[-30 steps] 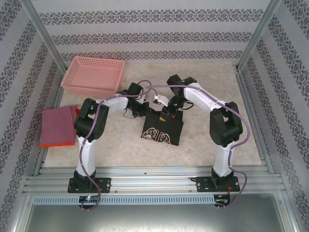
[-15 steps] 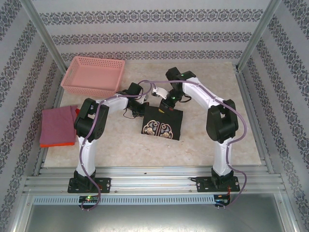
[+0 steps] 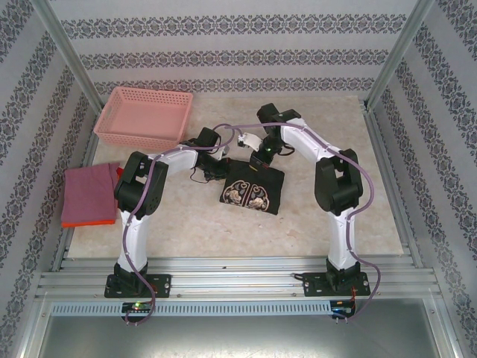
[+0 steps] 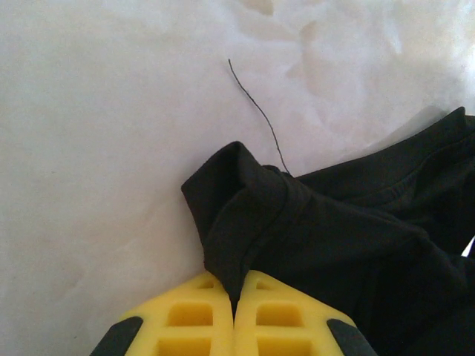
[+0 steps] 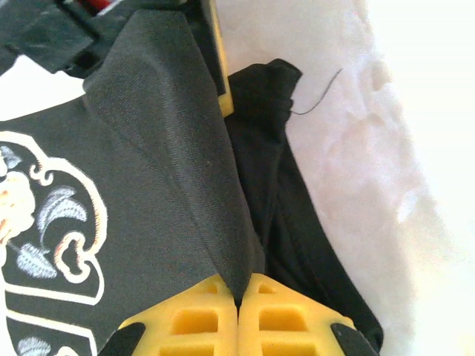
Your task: Fold and stack the t-shirts
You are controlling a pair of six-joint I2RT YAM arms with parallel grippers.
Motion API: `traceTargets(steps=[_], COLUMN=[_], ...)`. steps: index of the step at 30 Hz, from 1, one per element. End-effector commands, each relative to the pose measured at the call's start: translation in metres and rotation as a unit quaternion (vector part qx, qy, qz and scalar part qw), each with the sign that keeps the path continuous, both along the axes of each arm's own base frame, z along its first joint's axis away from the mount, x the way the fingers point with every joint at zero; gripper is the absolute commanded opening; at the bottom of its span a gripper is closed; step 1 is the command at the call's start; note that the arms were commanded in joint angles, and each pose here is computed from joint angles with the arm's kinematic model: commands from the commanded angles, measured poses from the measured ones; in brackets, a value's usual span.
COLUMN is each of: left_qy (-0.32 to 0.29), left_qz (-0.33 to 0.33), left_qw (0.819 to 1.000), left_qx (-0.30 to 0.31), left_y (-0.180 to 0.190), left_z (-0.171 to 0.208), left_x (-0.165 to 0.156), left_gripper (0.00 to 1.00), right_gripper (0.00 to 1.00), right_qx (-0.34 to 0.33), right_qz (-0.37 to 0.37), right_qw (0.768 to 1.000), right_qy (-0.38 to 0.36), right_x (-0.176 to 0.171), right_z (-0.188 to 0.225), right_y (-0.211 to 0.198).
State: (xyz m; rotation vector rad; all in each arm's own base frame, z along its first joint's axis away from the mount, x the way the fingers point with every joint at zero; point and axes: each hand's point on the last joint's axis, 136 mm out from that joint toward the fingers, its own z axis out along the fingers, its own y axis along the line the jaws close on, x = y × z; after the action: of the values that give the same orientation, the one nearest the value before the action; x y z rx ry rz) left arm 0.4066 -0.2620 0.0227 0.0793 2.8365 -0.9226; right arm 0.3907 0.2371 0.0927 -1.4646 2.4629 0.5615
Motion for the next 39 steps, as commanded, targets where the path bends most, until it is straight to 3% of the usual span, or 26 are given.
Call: traceTargets(steps=[1,10,14,16,22,25,31,34,39], left_qy=[0.067,0.068,0.067,0.064,0.051,0.039,0.014,-0.003,-0.046], left_qz=[-0.024,-0.024,-0.022,-0.02,-0.008,0.001,0.03,0.047,0.078], left_qw=[0.997,0.997,0.997,0.998,0.998,0.999,0.999,0.998,0.995], left_qx=[0.015,0.017,0.019,0.02,0.02,0.021,0.028,0.031,0.036], left_y=[0.001,0.001,0.002,0.003,0.005,0.009,0.024,0.033,0.045], left_z=[-0.035,-0.035,-0.035,-0.033,-0.027,-0.021,-0.009,0.0,0.02], left_x=[-0.035,-0.035,-0.034,-0.033,-0.031,-0.031,-0.037,-0.039,-0.038], left_gripper=[0.0,0.0,0.0,0.02,0.19,0.27,0.38,0.42,0.5], right_gripper=[0.0,0.01,0.15,0.29,0.66,0.75,0.88,0.93,0.96], right_qx=[-0.012,-0.032,-0.048,-0.045,-0.001,0.028,0.098,0.119,0.153], right_qz=[-0.016,-0.03,-0.045,-0.049,-0.098,-0.15,-0.281,-0.36,-0.476], right_qw=[1.0,0.998,0.996,0.996,0.989,0.981,0.947,0.919,0.866], right_qy=[-0.024,-0.036,-0.057,-0.066,-0.11,-0.121,-0.123,-0.103,-0.013], right_x=[0.02,0.035,0.044,0.047,0.055,0.055,0.042,0.031,0.002], right_z=[-0.008,-0.029,-0.035,-0.032,-0.002,0.016,0.045,0.048,0.03], right_y=[-0.002,-0.003,-0.008,-0.008,-0.012,-0.022,-0.04,-0.058,-0.087])
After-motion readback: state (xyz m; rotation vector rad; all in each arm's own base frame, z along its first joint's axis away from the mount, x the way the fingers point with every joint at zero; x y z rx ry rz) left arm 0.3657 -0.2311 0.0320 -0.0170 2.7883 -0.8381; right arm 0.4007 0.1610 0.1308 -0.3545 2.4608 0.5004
